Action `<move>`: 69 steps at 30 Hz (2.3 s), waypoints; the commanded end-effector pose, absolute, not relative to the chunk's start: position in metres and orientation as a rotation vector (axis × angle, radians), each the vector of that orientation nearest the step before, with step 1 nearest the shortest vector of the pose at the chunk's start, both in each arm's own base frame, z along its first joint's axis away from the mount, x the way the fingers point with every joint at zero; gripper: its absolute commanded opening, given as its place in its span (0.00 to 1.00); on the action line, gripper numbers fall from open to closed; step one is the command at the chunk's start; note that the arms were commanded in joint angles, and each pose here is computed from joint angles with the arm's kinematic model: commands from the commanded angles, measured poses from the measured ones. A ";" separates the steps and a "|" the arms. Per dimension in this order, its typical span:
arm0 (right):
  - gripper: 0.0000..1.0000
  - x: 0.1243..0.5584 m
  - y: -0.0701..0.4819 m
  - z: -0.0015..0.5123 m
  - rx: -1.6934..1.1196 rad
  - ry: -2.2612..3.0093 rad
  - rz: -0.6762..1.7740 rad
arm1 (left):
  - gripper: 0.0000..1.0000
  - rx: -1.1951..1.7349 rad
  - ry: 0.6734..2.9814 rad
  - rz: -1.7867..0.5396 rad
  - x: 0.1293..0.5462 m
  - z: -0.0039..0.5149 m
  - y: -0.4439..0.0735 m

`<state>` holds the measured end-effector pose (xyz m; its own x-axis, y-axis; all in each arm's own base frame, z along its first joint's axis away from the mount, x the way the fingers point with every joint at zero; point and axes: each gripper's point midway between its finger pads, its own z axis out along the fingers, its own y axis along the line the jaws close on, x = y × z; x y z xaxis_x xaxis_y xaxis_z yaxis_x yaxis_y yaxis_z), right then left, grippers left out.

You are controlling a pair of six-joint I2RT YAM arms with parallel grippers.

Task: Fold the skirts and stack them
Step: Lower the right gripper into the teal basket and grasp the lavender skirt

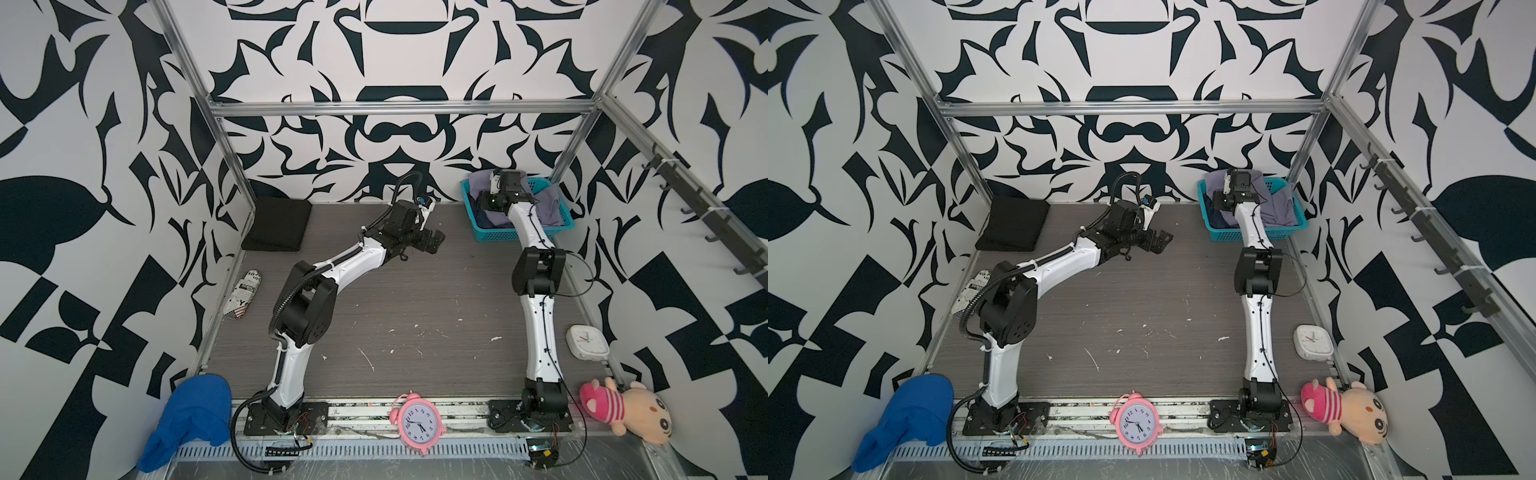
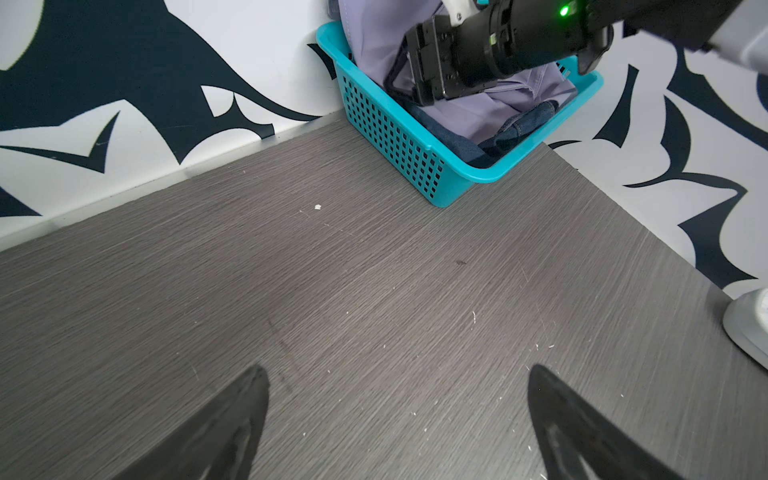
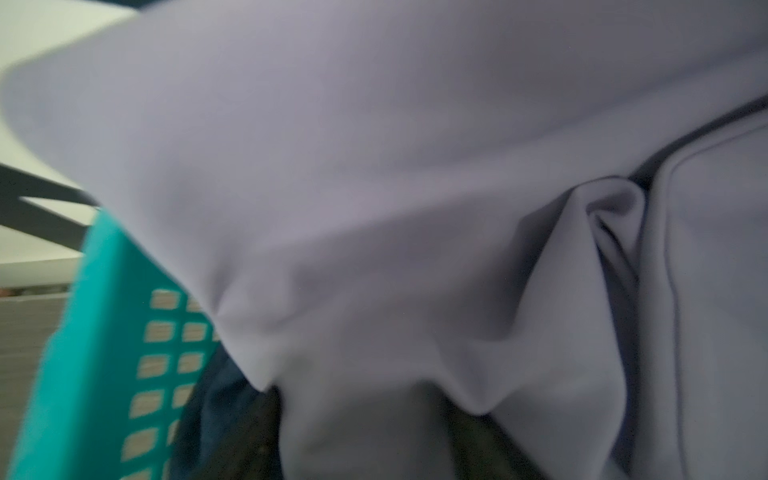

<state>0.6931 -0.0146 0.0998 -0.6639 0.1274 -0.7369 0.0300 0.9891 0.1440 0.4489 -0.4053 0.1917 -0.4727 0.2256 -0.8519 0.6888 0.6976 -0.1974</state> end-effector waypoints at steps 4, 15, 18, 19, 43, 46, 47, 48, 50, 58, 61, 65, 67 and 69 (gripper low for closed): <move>0.29 0.703 -0.020 0.170 0.137 2.140 0.102 | 0.99 0.699 2.071 -0.659 0.448 0.184 -0.402; 0.00 0.670 -0.016 0.305 0.112 1.965 0.117 | 1.00 0.678 2.070 -0.646 0.448 0.187 -0.397; 0.00 0.656 -0.016 0.334 0.097 1.940 0.116 | 0.99 0.666 2.057 -0.636 0.446 0.193 -0.393; 0.00 0.650 -0.014 0.346 0.087 1.931 0.118 | 0.99 0.663 2.050 -0.627 0.446 0.196 -0.391; 0.27 0.641 -0.029 0.278 0.057 2.069 0.044 | 0.99 0.640 2.017 -0.512 0.446 0.200 -0.367; 0.30 0.638 -0.035 0.273 0.085 2.073 0.088 | 0.99 0.643 2.022 -0.519 0.447 0.199 -0.369; 0.30 0.637 -0.038 0.271 0.098 2.079 0.105 | 0.99 0.647 2.024 -0.522 0.448 0.198 -0.370; 0.32 0.636 -0.039 0.271 0.105 2.079 0.119 | 0.99 0.646 2.025 -0.527 0.448 0.198 -0.371; 0.19 0.635 -0.042 0.270 0.106 2.079 0.134 | 0.99 0.647 2.029 -0.534 0.448 0.197 -0.373; 0.36 0.626 -0.056 0.280 0.122 2.062 0.121 | 0.99 0.649 2.032 -0.532 0.450 0.196 -0.374; 0.42 0.621 -0.061 0.283 0.132 2.063 0.126 | 0.99 0.652 2.033 -0.533 0.450 0.196 -0.375; 0.32 0.616 -0.067 0.280 0.139 2.065 0.133 | 0.99 0.652 2.031 -0.531 0.450 0.197 -0.374; 0.30 0.615 -0.068 0.276 0.141 2.072 0.140 | 1.00 0.654 2.031 -0.532 0.450 0.197 -0.375; 0.37 0.615 -0.066 0.273 0.129 2.079 0.162 | 0.99 0.653 2.030 -0.535 0.450 0.198 -0.375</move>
